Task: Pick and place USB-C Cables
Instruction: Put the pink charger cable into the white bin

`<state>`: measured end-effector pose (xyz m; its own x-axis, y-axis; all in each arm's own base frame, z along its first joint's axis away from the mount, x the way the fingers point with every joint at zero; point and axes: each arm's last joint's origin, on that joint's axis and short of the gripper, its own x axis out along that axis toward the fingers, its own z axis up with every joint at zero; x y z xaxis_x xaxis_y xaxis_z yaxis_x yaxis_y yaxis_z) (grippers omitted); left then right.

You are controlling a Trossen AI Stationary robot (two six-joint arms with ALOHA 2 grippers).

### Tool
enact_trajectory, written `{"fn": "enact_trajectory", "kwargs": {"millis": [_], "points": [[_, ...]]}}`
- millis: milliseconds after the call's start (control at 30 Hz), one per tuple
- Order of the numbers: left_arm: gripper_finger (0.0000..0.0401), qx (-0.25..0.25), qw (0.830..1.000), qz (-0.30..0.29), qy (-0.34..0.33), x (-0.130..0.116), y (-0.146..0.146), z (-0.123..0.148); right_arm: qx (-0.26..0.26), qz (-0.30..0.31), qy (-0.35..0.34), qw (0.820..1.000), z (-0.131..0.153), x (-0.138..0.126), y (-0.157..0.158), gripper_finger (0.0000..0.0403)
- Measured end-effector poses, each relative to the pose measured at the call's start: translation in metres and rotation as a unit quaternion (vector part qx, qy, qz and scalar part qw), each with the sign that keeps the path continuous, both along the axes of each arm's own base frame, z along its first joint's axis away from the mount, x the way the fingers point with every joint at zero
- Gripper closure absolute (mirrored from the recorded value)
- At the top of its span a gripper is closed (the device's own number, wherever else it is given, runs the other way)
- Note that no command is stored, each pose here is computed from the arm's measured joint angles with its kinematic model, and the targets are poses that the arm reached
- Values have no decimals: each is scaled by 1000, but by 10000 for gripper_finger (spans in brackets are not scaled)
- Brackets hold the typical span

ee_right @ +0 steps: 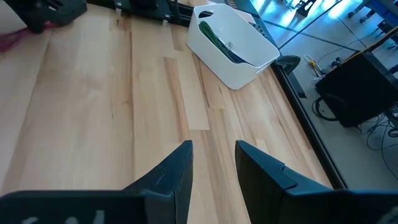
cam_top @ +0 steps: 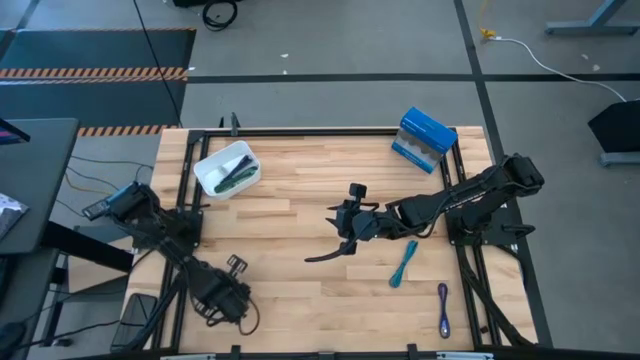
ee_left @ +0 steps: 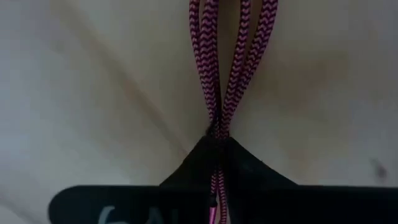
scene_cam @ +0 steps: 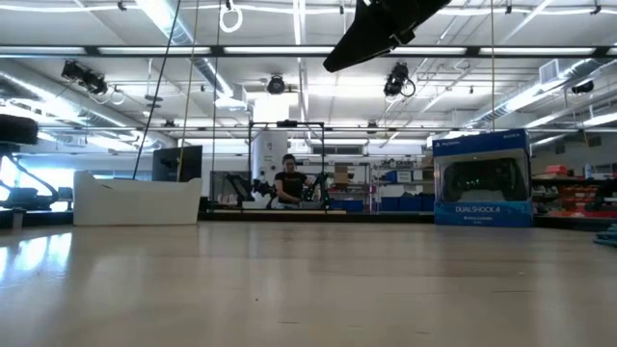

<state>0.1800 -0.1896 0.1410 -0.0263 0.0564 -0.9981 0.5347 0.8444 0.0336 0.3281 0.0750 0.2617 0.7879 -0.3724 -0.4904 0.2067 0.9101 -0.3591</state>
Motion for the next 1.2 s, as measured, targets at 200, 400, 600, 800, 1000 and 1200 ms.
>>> {"fn": "enact_trajectory", "kwargs": {"millis": [200, 400, 600, 800, 1000, 1200], "points": [[375, 80, 995, 64, -10, 25, 27, 19, -6, 4, 3, 1000, 0, 0, 0, 276], [381, 116, 980, 150, -58, 59, 62, 56, -5, 30, 18, 999, -2, -3, 9, 276], [381, 115, 952, 255, -121, 74, 112, 90, -8, 49, 50, 997, -7, -11, 21, 276], [381, 113, 910, 369, -151, 66, 173, 111, -4, 52, 57, 997, -7, -17, 29, 276], [379, 130, 870, 452, -148, 49, 226, 125, 2, 59, 46, 997, -1, -22, 34, 276], [380, 146, 852, 487, -123, 35, 266, 127, 14, 60, 33, 998, 7, -28, 36, 276]]}}
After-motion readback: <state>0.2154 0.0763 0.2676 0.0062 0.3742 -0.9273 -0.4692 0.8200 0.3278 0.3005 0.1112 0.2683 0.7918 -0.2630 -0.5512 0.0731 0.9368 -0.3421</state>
